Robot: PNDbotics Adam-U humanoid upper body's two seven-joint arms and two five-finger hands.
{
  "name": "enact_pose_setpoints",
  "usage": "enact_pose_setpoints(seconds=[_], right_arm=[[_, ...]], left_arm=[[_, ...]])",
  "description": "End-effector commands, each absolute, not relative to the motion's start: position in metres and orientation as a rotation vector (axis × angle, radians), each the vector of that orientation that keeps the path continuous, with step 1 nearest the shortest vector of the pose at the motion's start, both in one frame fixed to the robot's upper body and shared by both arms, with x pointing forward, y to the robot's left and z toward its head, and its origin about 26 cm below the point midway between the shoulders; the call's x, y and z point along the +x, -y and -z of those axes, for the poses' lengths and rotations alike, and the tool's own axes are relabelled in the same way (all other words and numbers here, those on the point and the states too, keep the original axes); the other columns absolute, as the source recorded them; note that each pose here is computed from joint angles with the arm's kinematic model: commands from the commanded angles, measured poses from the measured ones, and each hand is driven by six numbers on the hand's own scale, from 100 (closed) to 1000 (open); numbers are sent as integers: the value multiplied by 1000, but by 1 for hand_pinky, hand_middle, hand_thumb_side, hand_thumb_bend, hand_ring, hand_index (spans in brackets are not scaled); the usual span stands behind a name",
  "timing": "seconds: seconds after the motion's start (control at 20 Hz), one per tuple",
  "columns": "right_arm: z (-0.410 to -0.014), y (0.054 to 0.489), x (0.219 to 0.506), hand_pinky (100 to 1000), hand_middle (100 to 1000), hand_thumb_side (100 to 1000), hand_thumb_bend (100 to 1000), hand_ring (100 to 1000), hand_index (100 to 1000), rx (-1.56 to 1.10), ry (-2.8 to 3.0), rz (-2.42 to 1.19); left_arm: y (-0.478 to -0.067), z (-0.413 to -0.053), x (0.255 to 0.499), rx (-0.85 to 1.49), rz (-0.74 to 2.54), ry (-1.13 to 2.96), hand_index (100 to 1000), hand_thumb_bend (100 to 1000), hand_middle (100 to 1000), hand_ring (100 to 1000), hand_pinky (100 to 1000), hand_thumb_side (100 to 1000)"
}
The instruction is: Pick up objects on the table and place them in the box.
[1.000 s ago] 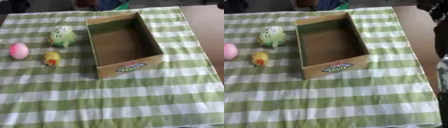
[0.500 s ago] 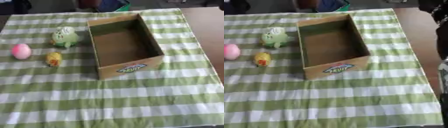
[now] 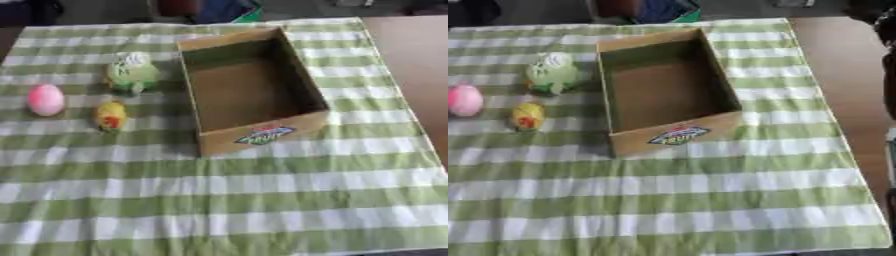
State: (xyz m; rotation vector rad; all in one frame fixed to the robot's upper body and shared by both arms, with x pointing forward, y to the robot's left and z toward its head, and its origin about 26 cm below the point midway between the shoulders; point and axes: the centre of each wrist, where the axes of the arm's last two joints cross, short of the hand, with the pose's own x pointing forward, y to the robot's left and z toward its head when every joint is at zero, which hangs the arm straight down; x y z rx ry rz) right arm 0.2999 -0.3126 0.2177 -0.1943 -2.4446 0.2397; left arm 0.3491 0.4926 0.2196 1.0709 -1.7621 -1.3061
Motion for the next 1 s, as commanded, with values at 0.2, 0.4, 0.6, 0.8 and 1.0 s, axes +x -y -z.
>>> enact_pose_setpoints(seconds=[0.2, 0.4, 0.6, 0.8, 1.0], right_arm=[[-229, 316, 296, 787, 516, 1000, 100, 751, 887, -242, 2476, -253], [-228, 316, 296, 789, 515, 1000, 100, 754, 887, -246, 2472, -251], [-229, 313, 297, 789, 514, 1000, 100, 754, 887, -235, 2472, -251], [-229, 312, 298, 790, 513, 1000, 100, 754, 887, -229, 2468, -256], [-228, 312, 298, 790, 512, 1000, 101, 754, 886, -222, 2463, -262]], left_arm=[[-509, -252, 348, 1102, 1462, 1649, 943, 200, 807, 809, 627, 889], [-509, -250, 355, 1082, 1561, 1550, 946, 277, 813, 814, 630, 898], [-507, -244, 361, 1075, 1627, 1478, 962, 310, 834, 821, 633, 893], [-506, -235, 366, 1070, 1673, 1425, 971, 312, 847, 830, 638, 908], [-502, -234, 374, 1077, 1688, 1417, 978, 309, 857, 839, 643, 920]])
